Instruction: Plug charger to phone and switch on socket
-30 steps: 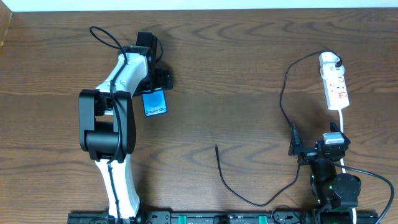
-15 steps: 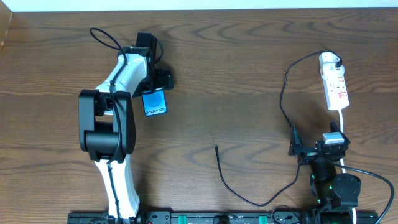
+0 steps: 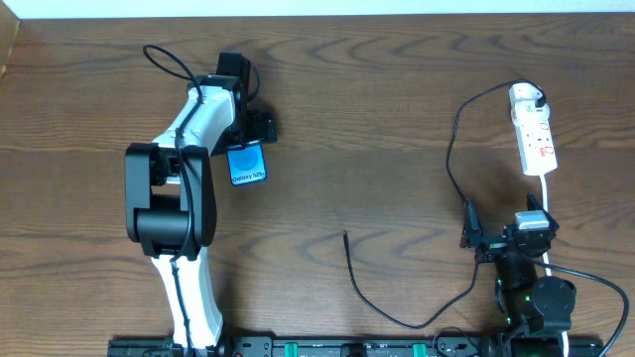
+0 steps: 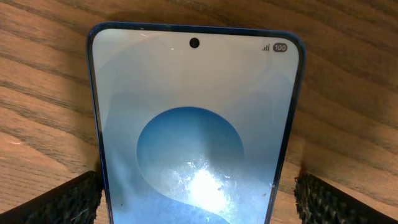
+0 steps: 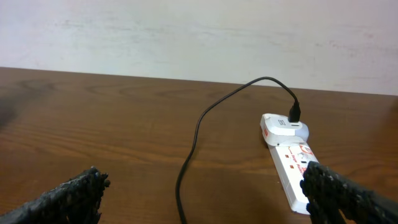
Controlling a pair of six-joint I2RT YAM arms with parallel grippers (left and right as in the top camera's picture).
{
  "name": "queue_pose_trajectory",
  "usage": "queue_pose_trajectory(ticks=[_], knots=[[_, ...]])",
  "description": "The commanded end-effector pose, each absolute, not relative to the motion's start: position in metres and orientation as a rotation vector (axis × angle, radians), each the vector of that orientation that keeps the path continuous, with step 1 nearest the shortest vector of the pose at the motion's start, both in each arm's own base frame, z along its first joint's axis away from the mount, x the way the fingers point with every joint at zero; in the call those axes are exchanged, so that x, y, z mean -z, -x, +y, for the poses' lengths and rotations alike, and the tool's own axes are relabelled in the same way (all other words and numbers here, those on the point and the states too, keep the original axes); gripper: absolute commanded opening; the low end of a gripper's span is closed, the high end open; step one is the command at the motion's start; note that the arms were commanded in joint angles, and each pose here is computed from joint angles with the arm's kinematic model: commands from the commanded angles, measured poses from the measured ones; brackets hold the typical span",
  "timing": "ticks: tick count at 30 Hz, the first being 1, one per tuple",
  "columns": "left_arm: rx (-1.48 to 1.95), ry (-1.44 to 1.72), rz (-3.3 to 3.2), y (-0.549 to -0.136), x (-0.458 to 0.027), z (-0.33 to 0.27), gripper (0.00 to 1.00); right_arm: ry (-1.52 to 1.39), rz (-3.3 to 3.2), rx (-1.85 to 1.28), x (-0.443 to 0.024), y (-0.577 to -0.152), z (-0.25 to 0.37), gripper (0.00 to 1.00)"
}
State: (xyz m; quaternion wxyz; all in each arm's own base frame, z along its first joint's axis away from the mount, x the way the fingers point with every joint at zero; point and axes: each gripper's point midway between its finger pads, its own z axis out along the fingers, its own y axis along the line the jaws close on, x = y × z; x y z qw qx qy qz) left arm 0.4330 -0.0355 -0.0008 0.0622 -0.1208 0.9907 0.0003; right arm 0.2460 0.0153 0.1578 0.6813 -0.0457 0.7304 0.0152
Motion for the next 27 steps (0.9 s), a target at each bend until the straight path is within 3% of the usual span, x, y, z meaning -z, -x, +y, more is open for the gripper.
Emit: queue_pose_trajectory(ticks=[1, 27], knots=[[-0.029, 0.387, 3.034, -0.42, 0.0095, -0.0317, 0.99, 0.121, 1.635, -0.034, -0.158, -0.2455, 0.0175, 0.99], [-0.034, 0.394, 3.048, -0.4163, 0.0098, -0.0314, 0.99, 0.121, 1.635, -0.034, -0.158, -0.2455, 0.0175, 0.99]])
